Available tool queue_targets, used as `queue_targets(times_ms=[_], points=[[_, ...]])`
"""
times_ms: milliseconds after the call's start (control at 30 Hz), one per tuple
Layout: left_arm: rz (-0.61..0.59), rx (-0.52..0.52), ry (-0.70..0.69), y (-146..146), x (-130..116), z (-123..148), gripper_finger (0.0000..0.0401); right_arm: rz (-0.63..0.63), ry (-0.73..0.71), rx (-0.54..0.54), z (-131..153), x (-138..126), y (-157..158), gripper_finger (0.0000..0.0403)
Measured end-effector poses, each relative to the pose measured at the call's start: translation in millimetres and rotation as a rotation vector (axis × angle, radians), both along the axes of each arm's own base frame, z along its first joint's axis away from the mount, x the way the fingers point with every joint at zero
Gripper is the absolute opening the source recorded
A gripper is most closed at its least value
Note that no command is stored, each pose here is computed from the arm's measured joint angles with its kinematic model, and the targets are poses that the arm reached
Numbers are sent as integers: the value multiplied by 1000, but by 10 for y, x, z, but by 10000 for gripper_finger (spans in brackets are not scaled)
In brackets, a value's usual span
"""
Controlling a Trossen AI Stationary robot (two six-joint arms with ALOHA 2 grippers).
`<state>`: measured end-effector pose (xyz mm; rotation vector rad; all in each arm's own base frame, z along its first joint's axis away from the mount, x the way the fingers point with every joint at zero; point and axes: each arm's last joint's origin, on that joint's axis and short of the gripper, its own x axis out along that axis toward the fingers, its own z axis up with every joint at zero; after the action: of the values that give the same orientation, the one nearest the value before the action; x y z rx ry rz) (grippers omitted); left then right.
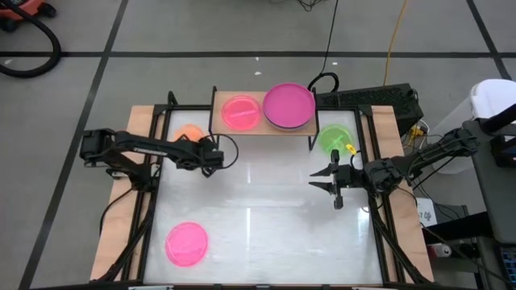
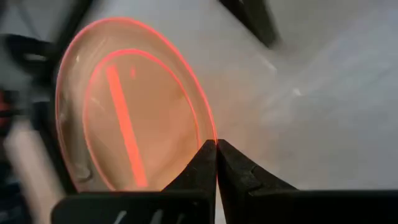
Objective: Place and stack plates onto a shelf
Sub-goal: Stack the small orange plate on top of the small pink plate on the shelf
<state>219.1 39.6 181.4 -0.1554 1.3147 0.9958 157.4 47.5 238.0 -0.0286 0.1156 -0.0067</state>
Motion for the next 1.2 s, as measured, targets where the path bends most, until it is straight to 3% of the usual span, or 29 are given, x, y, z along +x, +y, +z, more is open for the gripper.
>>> queue_targets(times_ms=[433, 533, 667, 767, 833, 933, 1200], points=[[25, 306, -69, 51, 121, 1112, 6, 0, -7, 3, 8, 1, 0, 96], [-74, 336, -121, 63, 237, 1360, 5, 0, -7, 3, 8, 1, 0, 96], [-326, 384, -222, 8, 527, 1581, 5, 1, -9, -4, 10, 1, 0, 96], [-538, 427, -260, -49, 742, 1648, 5, 1, -24, -7, 25, 2, 1, 96], [-615, 456, -252, -61, 818, 1661, 5, 1, -30, -9, 32, 3, 1, 96], [-649, 479, -235, -26, 928, 1614, 5, 1, -35, -8, 36, 3, 1, 96], [-695, 350, -148, 138, 1118, 1277, 5, 1, -34, 5, 35, 3, 1, 96]])
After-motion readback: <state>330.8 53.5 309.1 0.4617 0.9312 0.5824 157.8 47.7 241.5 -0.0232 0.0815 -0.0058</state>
